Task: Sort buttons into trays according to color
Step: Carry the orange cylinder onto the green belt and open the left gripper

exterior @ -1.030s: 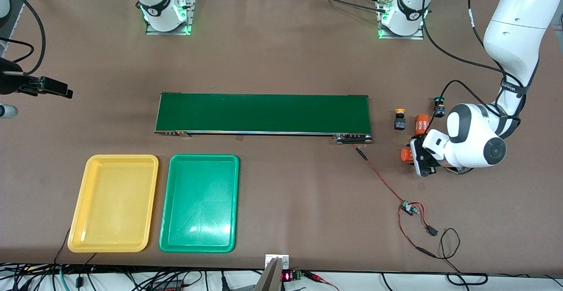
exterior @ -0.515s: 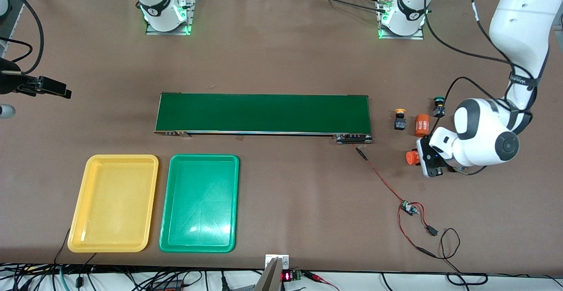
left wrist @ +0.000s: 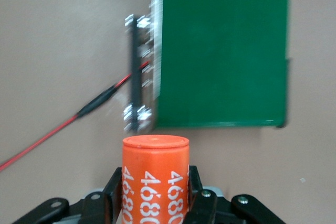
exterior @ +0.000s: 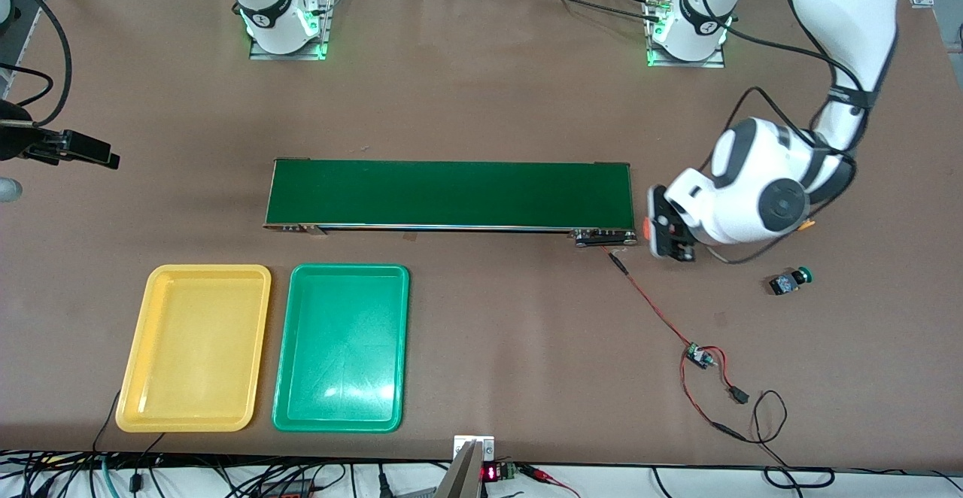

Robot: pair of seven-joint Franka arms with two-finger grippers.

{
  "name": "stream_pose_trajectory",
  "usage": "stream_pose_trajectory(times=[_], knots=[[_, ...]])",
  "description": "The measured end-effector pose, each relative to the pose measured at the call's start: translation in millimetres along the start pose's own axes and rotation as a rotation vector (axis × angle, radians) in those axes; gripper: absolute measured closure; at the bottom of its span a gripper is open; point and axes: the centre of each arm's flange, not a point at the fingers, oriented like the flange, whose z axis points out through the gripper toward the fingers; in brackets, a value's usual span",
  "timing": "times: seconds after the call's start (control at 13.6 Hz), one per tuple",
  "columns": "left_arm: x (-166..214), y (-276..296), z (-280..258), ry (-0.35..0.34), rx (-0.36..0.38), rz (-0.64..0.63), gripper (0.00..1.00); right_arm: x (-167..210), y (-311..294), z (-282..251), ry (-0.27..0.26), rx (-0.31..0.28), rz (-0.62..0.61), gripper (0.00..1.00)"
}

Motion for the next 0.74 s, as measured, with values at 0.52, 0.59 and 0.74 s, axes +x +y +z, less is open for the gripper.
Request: stream_pose_trajectory(times=[0.52, 0.59, 0.74], knots=[[81, 56, 21, -0.007, -0.050, 0.158, 0.49, 0, 8, -9, 0.021, 0.001, 0.014, 0.00], [86, 60, 25, -0.005, -0.049, 0.168, 0.49, 0, 9, -10, 0.024, 0.001, 0.015, 0.00], [86, 65, 38, -0.002, -0.042, 0.171, 0.49, 0, 9, -11, 0.026, 0.001, 0.015, 0.00]])
